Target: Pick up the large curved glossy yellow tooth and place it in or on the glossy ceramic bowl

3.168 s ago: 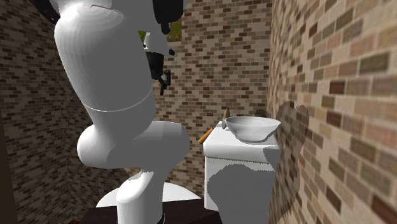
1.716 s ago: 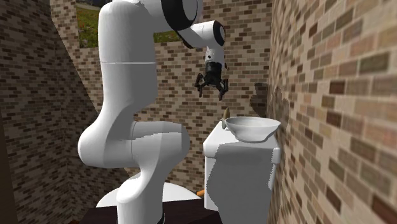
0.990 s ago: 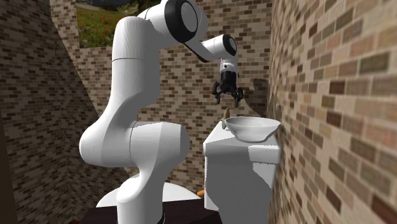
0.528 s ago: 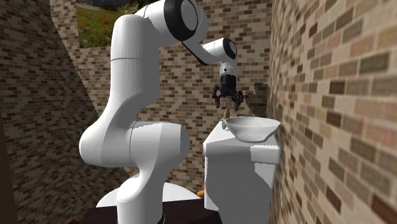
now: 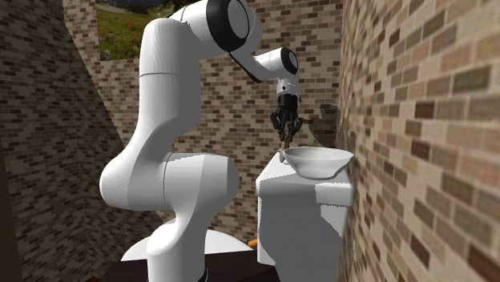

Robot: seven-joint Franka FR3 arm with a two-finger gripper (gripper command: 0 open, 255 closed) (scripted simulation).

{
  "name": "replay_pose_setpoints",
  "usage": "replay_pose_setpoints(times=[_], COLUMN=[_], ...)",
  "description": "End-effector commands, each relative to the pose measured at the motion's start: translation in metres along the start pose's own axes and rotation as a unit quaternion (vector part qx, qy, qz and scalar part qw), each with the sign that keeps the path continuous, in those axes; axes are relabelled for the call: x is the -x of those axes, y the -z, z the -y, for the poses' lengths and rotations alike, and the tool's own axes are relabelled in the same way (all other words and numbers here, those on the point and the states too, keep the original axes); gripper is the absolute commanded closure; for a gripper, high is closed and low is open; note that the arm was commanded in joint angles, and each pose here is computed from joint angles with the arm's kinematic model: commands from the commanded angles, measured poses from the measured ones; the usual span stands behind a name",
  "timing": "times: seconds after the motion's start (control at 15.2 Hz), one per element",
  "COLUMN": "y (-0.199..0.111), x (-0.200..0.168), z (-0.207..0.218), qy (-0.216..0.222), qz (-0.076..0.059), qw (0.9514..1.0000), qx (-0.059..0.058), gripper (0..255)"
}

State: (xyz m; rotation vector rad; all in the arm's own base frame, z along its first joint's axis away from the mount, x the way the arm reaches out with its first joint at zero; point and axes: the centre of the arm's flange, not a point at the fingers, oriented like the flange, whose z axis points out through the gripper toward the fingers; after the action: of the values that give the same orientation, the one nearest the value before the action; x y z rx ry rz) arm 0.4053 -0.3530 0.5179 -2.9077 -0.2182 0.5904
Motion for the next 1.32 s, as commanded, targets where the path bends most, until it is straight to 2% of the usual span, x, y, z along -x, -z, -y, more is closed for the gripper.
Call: replay_pose_setpoints(times=[0.0, 0.26, 1.25], y=[0.0, 0.0, 0.072], x=[0.0, 0.0, 0.029], z=[0.0, 0.0, 0.015], qy=[0.0, 0.0, 0.0], qz=[0.0, 0.0, 0.0], qw=[1.0, 1.0, 1.0], qx=[0.0, 0.0, 0.0], gripper=[255, 255, 255])
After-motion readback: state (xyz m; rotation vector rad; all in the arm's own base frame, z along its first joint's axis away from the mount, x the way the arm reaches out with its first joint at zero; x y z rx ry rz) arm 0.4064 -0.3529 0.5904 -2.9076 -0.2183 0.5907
